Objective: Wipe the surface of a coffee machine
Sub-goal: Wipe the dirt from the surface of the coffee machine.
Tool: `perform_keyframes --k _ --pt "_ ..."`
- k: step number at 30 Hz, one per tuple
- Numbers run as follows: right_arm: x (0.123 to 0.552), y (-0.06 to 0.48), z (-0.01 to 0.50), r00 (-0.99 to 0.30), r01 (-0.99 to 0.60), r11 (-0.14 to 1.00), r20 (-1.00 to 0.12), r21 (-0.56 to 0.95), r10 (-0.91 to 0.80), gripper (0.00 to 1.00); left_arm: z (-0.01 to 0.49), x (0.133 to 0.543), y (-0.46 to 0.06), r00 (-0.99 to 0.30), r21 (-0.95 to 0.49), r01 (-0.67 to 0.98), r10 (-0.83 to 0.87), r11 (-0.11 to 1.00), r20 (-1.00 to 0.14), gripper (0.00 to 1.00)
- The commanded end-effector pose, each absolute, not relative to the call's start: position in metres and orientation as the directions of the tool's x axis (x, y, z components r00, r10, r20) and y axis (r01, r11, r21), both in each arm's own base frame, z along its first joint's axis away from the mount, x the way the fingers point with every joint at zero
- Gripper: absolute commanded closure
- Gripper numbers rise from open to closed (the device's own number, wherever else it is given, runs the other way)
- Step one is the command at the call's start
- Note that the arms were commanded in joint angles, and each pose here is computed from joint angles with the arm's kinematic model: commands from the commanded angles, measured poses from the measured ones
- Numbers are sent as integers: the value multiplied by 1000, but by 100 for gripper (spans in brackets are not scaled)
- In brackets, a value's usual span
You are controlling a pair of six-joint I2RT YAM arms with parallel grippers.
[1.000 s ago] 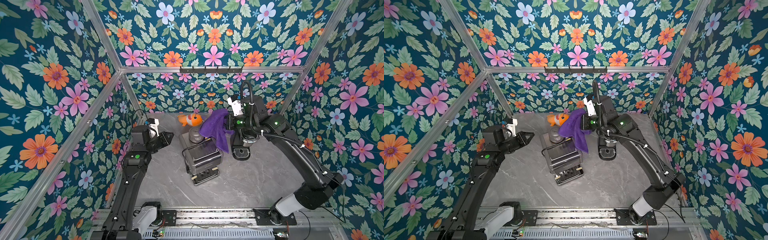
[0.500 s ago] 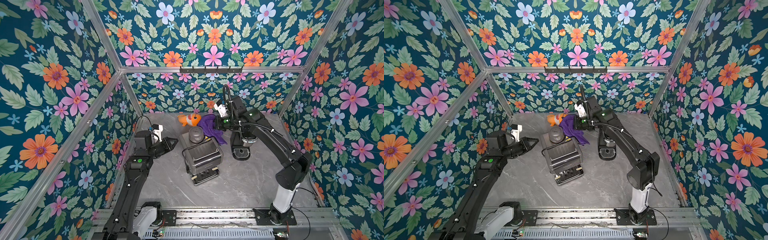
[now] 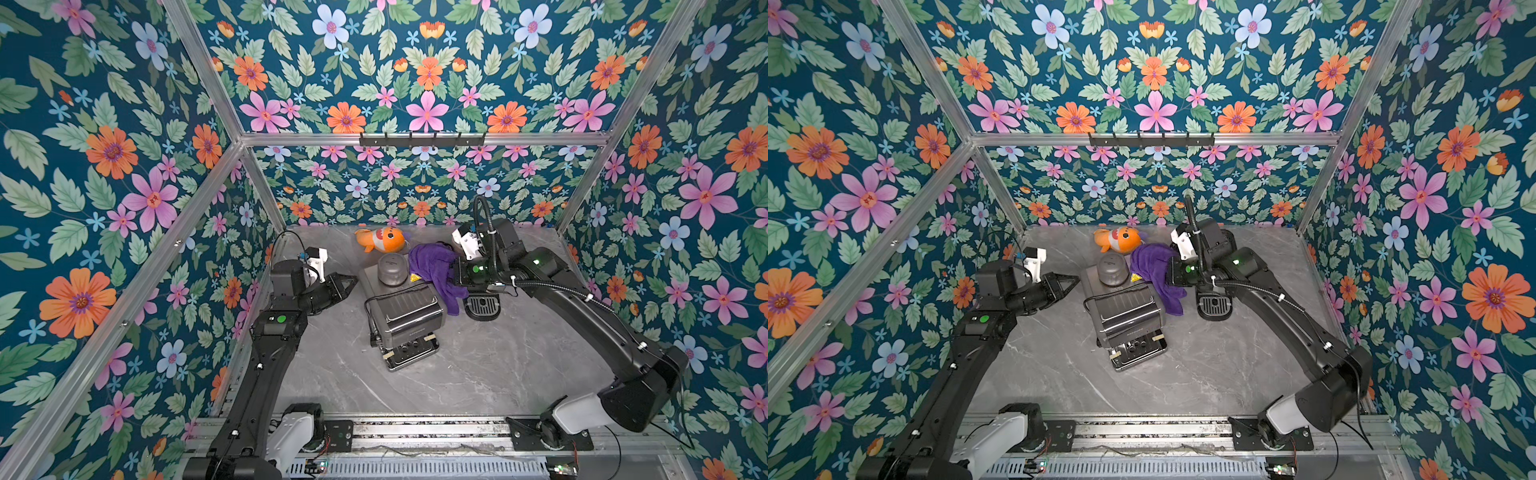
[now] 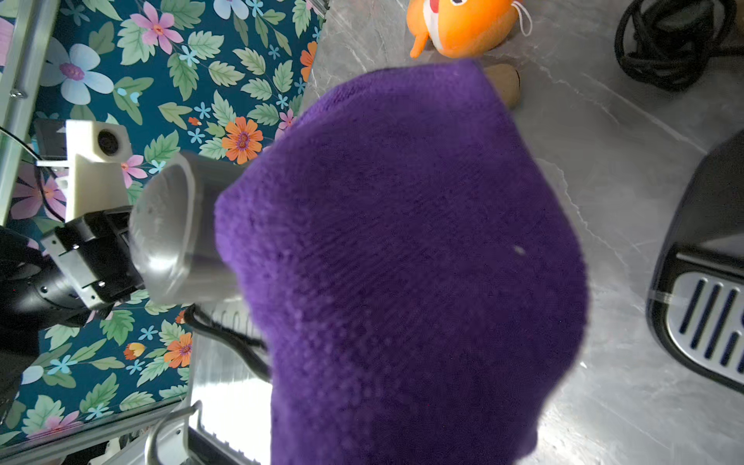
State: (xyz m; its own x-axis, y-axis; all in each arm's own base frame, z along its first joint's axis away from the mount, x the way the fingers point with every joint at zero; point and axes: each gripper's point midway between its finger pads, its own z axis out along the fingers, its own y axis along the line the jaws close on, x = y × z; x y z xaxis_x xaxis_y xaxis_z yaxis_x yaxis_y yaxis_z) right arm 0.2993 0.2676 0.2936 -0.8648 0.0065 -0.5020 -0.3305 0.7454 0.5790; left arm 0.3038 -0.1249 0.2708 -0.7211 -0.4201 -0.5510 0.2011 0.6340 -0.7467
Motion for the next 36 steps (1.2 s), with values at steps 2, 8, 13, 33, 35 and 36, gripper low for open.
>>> perform_keyframes --k 2,8,13,33,35,36 --pt "282 258 302 -869 -310 729 -493 610 43 100 284 307 -126 -696 -734 247 -411 632 -588 83" --pt "267 241 346 -809 -354 752 -585 556 52 100 316 310 -121 -631 -676 303 -390 672 -671 83" --pt "250 275 389 -731 -504 706 -681 498 -41 100 336 308 -118 -584 -634 339 -373 695 -721 82" --pt "303 444 369 -585 -689 675 -753 265 -301 100 299 296 -101 -618 -639 193 -413 745 -669 84" --pt "310 449 370 -571 -687 678 -771 261 -282 100 298 295 -101 -618 -638 191 -414 746 -669 84" --pt "314 451 368 -565 -684 683 -779 257 -273 100 298 295 -101 -617 -637 189 -414 747 -669 84"
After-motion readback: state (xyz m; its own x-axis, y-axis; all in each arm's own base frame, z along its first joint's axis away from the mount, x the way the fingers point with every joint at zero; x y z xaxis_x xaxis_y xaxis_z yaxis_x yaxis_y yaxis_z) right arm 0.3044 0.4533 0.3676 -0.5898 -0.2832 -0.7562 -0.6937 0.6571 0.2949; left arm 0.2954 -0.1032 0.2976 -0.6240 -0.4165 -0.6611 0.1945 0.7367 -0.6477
